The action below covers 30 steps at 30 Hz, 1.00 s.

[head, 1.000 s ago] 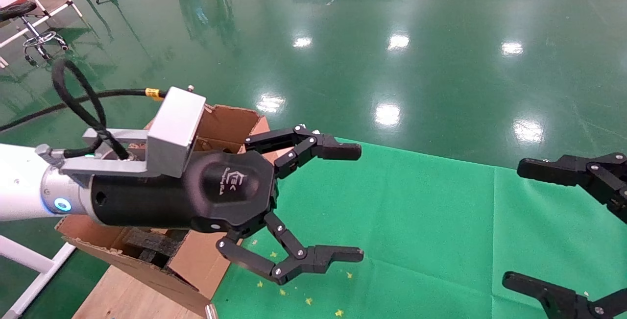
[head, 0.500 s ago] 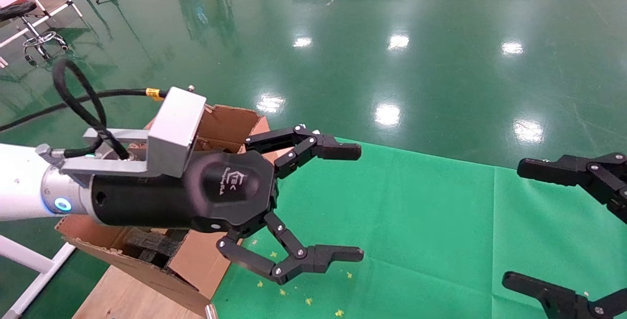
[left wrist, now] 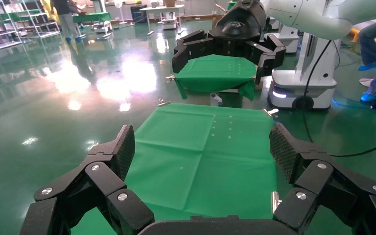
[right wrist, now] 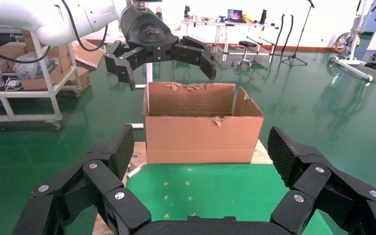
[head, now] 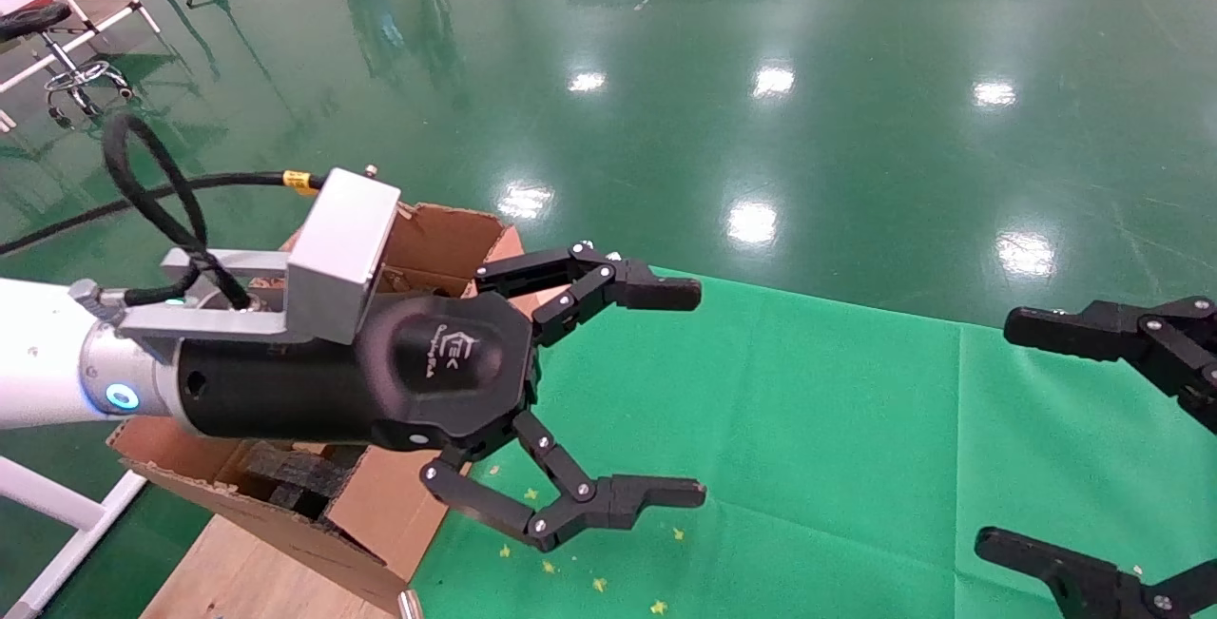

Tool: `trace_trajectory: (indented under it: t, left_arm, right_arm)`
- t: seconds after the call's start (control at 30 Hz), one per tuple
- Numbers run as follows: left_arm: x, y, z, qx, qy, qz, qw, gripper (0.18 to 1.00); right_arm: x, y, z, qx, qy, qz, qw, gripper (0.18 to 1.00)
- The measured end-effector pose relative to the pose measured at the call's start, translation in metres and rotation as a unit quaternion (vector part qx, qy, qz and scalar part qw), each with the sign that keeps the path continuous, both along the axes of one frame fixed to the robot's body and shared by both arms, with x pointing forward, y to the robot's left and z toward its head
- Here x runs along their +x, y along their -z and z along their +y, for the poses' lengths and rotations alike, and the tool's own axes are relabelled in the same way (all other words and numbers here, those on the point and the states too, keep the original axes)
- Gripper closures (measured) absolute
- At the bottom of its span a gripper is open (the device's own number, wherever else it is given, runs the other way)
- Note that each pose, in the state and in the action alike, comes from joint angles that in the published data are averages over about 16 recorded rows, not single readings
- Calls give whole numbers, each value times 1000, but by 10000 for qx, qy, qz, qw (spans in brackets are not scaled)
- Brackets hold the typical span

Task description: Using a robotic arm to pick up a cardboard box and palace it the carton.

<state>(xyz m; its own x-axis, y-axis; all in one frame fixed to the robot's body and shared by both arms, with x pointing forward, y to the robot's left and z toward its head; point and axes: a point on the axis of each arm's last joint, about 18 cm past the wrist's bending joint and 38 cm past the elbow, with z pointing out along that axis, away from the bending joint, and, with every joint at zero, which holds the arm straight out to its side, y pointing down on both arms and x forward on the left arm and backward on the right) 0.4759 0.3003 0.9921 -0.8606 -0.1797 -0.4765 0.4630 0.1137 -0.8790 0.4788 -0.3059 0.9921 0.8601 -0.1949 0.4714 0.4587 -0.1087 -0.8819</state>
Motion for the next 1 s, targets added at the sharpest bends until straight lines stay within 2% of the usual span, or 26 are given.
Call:
trace_trajectory:
  t: [1.0]
  left_arm:
    - [0, 0, 0, 0, 0, 0, 10000, 183]
  right_arm:
    - [0, 0, 0, 0, 0, 0, 10000, 178]
